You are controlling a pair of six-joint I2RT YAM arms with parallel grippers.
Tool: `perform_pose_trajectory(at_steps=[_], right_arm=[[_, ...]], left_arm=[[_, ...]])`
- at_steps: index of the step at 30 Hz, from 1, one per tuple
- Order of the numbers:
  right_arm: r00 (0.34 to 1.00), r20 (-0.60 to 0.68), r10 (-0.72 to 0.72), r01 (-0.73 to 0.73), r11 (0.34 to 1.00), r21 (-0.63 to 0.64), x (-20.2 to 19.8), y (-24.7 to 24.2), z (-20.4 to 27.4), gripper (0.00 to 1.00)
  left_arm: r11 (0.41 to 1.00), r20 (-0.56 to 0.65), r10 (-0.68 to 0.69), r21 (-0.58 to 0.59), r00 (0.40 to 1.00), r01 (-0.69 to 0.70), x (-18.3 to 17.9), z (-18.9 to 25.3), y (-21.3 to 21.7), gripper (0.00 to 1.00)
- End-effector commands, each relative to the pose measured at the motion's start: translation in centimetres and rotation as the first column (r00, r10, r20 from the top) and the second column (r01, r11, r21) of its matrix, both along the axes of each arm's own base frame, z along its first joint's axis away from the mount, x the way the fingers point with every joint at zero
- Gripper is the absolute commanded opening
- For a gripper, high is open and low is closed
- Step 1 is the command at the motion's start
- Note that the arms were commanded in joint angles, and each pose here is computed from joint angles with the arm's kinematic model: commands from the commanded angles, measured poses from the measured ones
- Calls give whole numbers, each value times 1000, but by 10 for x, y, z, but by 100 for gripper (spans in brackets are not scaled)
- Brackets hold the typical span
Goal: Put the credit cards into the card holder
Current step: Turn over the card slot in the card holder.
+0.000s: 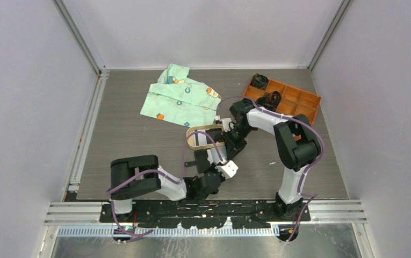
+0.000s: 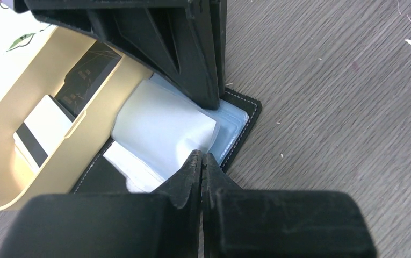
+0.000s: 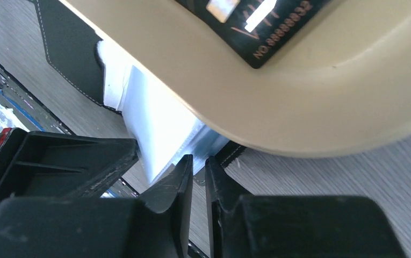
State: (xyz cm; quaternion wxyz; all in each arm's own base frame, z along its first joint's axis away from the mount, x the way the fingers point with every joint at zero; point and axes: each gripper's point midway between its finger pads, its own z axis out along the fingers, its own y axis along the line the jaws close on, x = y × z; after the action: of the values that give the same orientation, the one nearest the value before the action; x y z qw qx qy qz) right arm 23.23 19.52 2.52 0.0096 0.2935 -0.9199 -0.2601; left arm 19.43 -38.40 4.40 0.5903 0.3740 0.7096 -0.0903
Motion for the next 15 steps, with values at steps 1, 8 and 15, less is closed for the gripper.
perform_pose_trajectory(at_steps=[1,8,15], right_arm=[[1000,24,21,-22,999,50,4,20,11,20],[1000,-5,22,-21,990,140,-1,37,24,20],[1000,-18,8,-5,986,165,-1,42,27,20]], left_arm=[[994,20,48,-103,999,-46,5,21,-2,1],[992,11,32,-123,999,-31,3,26,-5,7],[977,-49,-2,-212,999,-9,-7,45,-2,23]])
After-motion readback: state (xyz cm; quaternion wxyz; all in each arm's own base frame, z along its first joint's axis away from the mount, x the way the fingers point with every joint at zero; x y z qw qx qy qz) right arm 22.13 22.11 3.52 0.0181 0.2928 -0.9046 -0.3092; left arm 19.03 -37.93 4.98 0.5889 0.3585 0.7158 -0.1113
